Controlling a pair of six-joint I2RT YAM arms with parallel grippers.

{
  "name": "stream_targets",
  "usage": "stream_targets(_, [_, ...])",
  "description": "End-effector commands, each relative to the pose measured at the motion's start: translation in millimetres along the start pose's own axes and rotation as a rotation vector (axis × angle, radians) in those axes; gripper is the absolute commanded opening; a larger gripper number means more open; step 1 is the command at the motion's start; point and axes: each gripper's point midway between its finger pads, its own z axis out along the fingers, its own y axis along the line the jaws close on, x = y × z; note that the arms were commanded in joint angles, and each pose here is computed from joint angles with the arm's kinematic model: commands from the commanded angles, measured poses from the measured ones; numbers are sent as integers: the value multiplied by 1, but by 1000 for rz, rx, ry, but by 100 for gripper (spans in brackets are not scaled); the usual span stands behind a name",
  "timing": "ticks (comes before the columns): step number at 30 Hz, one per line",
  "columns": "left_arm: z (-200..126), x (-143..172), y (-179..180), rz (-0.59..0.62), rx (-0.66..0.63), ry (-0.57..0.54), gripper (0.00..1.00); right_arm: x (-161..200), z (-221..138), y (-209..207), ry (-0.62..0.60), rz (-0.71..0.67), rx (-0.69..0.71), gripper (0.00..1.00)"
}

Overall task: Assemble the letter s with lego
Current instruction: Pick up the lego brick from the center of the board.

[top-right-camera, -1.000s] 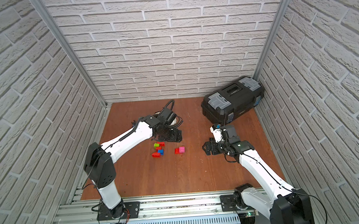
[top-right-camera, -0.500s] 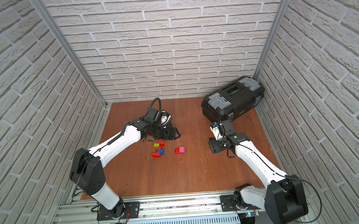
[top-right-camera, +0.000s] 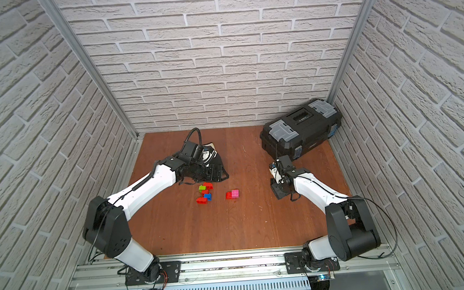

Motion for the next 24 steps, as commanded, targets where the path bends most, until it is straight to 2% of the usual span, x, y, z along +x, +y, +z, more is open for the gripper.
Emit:
stream_targets(1, [-8,-7,-4,31,14,-43,98,-20,0,-10,-59,-10,41,62])
stream_targets(13, [-3,-1,3,9,-3,-23,98,-31,18,-11,-49,-30,40,49])
stream_targets(24, [3,3,6,-3,-6,0,98,-18,30,-10,12,-32,42,44])
